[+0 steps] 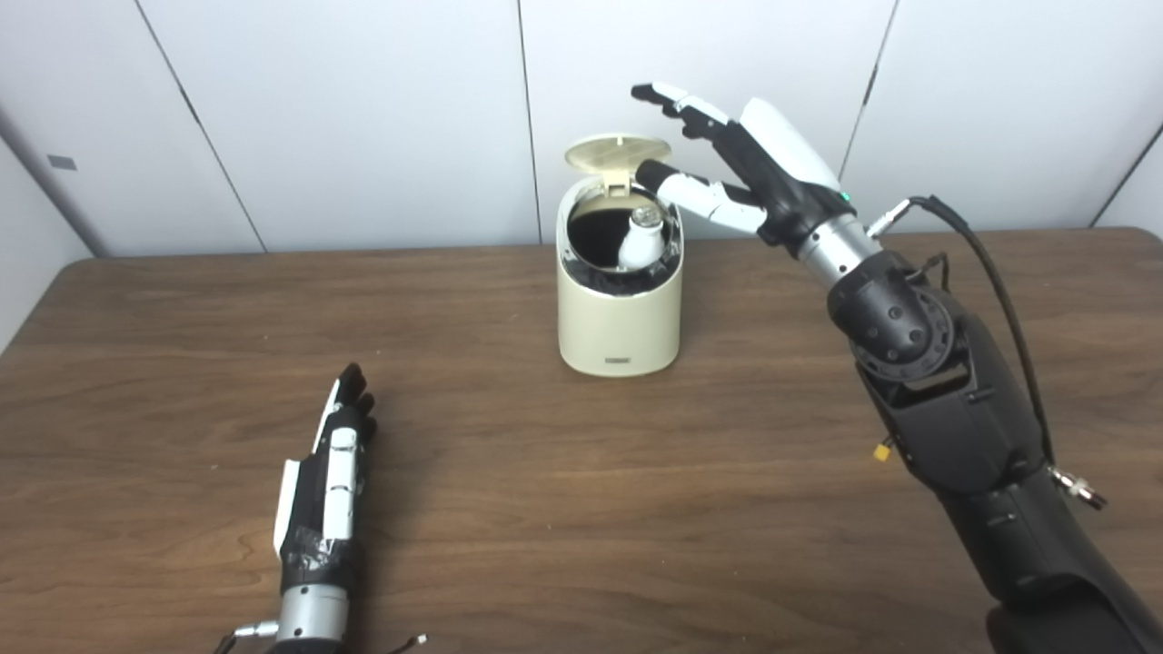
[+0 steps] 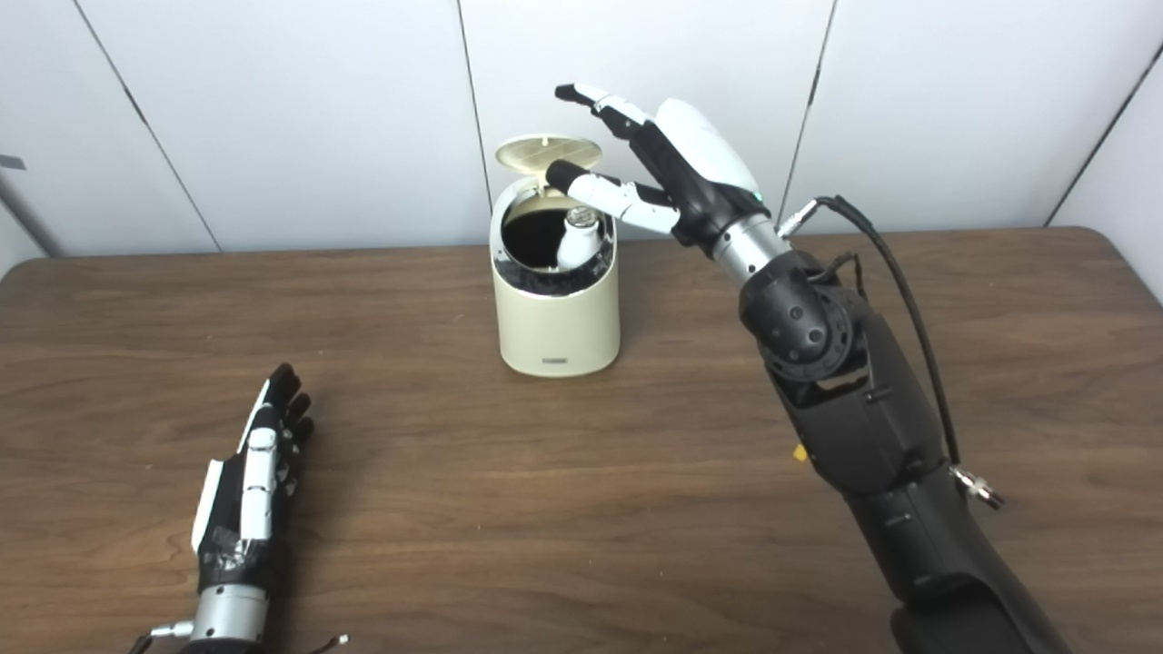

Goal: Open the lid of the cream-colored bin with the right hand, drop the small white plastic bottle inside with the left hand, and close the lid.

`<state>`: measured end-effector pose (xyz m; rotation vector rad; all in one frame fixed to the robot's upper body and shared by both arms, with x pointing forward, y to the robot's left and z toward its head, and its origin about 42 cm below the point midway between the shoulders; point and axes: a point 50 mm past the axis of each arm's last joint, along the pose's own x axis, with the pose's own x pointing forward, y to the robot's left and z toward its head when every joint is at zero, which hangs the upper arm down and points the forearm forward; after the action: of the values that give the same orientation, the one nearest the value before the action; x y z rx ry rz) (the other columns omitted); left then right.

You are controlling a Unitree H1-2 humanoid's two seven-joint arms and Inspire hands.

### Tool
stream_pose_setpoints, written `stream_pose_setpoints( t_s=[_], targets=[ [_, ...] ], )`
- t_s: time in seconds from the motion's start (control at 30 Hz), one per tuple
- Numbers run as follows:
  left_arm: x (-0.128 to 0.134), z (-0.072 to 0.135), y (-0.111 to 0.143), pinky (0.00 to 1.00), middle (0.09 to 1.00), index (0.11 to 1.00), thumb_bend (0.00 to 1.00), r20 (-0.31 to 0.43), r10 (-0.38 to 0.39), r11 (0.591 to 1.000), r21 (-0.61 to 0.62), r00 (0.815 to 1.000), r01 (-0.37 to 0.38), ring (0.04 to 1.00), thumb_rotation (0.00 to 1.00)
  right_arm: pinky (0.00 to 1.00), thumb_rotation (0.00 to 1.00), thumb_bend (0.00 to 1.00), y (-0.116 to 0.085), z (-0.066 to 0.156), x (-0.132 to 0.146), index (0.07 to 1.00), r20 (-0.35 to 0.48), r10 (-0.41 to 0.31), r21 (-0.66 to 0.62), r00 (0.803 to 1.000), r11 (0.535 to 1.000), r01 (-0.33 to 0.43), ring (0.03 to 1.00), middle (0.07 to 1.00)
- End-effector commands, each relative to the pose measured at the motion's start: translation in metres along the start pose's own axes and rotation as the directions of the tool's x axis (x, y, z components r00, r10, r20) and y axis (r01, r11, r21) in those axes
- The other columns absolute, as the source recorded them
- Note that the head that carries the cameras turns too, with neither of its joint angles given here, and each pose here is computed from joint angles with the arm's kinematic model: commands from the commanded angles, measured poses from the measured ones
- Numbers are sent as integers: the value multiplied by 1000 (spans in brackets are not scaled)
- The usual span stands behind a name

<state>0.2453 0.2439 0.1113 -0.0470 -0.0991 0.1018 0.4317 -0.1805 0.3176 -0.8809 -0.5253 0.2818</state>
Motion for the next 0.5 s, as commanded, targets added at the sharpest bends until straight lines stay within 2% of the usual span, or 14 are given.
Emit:
stream_pose_setpoints(
  t_s=[0.0, 0.23, 0.47],
  targets=[
    [-4, -13, -10, 1000, 995, 998, 360, -23, -3, 1000, -25, 1000, 3, 987, 926, 848, 986, 563, -16, 16, 16, 890, 82, -34, -36, 996, 999, 37, 905, 916],
    [-5, -14, -14, 1000, 999, 1000, 364, -20, -8, 1000, -29, 1000, 7, 988, 898, 840, 986, 575, -14, 19, 19, 894, 90, -20, -56, 996, 998, 25, 903, 913],
    [-5, -15, -14, 1000, 998, 1000, 351, -14, -7, 1000, -19, 1000, 7, 989, 885, 814, 996, 570, -19, 21, 9, 873, 101, -14, -108, 995, 994, 25, 893, 896]
  ],
)
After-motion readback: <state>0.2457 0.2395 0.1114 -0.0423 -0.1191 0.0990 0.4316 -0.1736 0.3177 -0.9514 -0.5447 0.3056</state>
